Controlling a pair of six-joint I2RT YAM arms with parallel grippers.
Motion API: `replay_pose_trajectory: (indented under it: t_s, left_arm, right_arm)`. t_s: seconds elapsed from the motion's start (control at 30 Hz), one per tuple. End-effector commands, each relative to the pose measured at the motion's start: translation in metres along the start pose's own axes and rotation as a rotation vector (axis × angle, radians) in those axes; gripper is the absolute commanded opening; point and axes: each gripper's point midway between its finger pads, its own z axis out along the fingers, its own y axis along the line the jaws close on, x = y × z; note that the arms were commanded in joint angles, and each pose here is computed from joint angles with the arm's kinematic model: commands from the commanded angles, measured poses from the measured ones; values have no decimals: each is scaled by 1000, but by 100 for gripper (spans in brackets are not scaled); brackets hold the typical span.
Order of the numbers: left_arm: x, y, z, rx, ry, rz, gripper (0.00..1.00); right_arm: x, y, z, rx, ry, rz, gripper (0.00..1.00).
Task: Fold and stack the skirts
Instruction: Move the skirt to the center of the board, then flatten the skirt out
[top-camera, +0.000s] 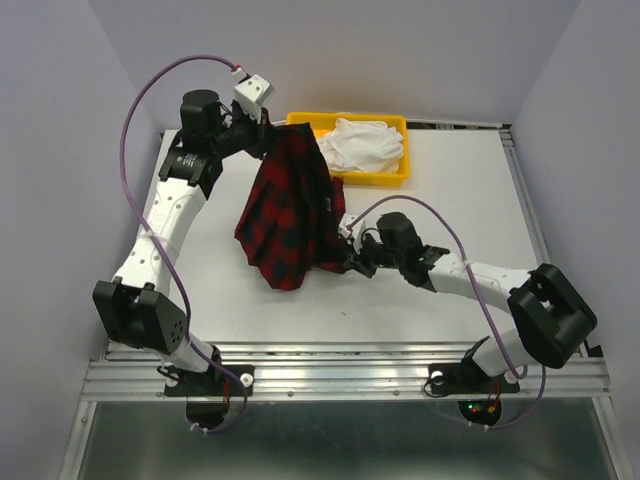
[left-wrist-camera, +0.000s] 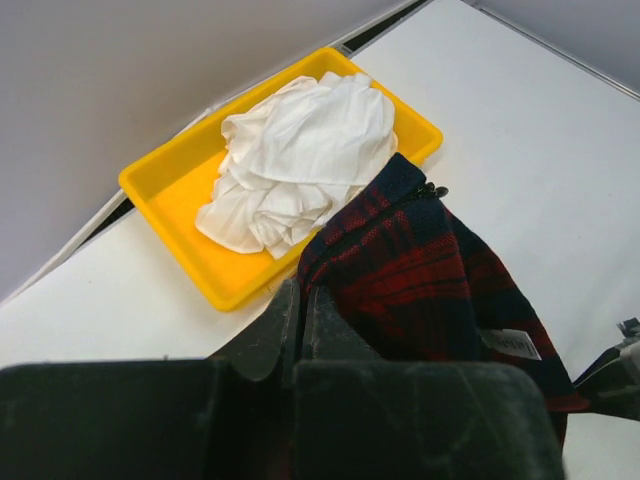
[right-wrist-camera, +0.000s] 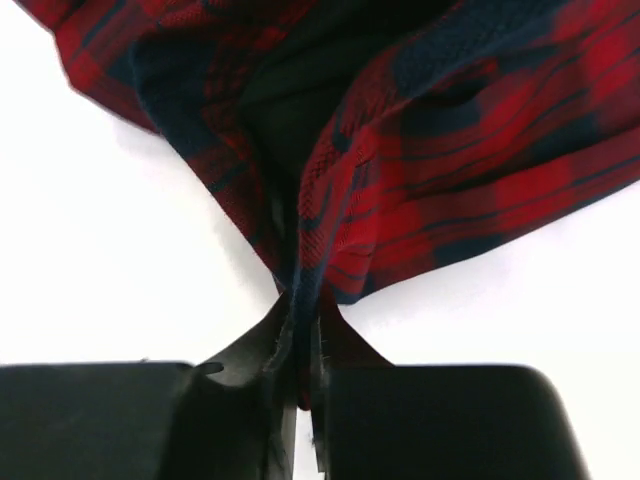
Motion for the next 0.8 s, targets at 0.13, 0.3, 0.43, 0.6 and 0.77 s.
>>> replay_pose_trajectory:
  t_s: [0.13, 0.3, 0.43, 0.6, 0.77]
  left_arm:
    - [-40, 18, -54, -60, -110, 73, 0]
    - [-58, 34, -101, -127, -112, 240, 0]
    - [-67, 68, -157, -266, -81, 349, 0]
    - [-70, 74, -213, -313, 22, 581, 0]
    - [-51, 24, -233, -234, 88, 820, 0]
  right_arm:
    - [-64, -61, -25, 217, -51, -95, 1]
    - [-108, -125, -70, 318, -80, -136, 1]
    - [-151, -193, -83, 424, -85, -167, 1]
    - [-234, -252, -81, 509, -170, -214, 1]
    - [-297, -273, -120, 598, -259, -322, 1]
